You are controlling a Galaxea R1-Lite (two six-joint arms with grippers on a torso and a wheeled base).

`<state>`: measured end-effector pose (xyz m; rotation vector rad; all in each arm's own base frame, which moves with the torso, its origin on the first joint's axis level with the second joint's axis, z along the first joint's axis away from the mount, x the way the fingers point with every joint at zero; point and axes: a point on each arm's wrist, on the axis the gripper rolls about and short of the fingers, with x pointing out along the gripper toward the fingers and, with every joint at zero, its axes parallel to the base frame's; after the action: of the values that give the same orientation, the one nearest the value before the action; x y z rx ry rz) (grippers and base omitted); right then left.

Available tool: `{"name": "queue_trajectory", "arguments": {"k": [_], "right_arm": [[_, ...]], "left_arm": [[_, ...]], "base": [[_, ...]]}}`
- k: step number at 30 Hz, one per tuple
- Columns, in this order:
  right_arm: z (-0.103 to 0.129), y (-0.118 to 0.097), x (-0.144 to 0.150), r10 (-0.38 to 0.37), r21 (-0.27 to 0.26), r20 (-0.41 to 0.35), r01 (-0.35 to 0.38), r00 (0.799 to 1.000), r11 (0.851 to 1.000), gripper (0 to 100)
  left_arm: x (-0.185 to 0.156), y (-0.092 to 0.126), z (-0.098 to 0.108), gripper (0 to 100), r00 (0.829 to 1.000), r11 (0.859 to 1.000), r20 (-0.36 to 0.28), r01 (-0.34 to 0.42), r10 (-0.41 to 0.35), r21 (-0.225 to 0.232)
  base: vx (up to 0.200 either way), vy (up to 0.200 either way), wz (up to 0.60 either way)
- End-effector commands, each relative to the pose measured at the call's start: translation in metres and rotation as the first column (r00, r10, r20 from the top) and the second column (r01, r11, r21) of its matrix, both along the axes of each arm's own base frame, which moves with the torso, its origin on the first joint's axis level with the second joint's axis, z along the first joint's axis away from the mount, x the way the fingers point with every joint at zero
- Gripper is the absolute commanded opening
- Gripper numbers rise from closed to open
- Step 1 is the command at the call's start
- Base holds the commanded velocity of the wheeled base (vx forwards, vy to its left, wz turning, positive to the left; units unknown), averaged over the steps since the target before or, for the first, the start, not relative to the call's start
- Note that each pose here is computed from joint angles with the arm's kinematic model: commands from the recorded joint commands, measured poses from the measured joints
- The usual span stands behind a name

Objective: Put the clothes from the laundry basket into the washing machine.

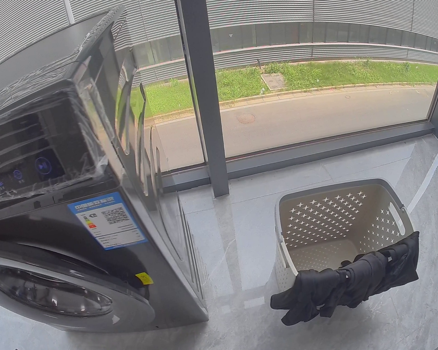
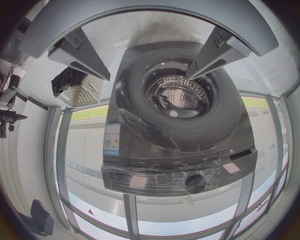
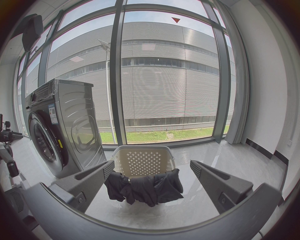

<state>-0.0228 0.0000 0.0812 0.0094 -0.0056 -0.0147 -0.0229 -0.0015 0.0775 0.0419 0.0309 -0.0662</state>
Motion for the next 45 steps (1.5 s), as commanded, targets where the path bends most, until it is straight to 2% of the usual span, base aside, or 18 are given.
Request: {"name": "queue_trajectory", "arguments": {"k": [1, 5, 11, 23, 35, 45], "right_arm": [[-0.0048, 0.0, 0.0, 0.001, 0.0, -0.001, -0.001, 1.0, 1.0, 100], [-0.0048, 0.0, 0.0, 0.001, 0.0, -0.001, -0.001, 1.0, 1.0, 100], [-0.0048, 0.0, 0.0, 0.001, 0.0, -0.001, -0.001, 1.0, 1.0, 100], [-0.0048, 0.0, 0.0, 0.001, 0.0, -0.001, -0.001, 1.0, 1.0, 100], [-0.0048, 0.0, 0.0, 0.001, 0.0, -0.001, -0.001, 1.0, 1.0, 100], [-0.0048, 0.0, 0.0, 0.001, 0.0, -0.001, -0.001, 1.0, 1.0, 100]], "left_arm": [[0.0, 0.0, -0.0053, 100, 1.0, 1.0, 0.0, -0.001, 0.001, 0.0], [0.0, 0.0, -0.0053, 100, 1.0, 1.0, 0.0, -0.001, 0.001, 0.002], [0.0, 0.0, -0.0053, 100, 1.0, 1.0, 0.0, -0.001, 0.001, 0.002], [0.0, 0.0, -0.0053, 100, 1.0, 1.0, 0.0, -0.001, 0.001, 0.002], [0.0, 0.0, -0.0053, 100, 1.0, 1.0, 0.0, -0.001, 0.001, 0.0], [0.0, 0.0, -0.0053, 100, 1.0, 1.0, 0.0, 0.0, 0.0, 0.0]], "base": [[0.0, 0.2, 0.0], [0.0, 0.2, 0.0], [0.0, 0.0, 0.0], [-0.2, 0.0, 0.0], [0.0, 0.0, 0.0], [0.0, 0.2, 0.0]]}}
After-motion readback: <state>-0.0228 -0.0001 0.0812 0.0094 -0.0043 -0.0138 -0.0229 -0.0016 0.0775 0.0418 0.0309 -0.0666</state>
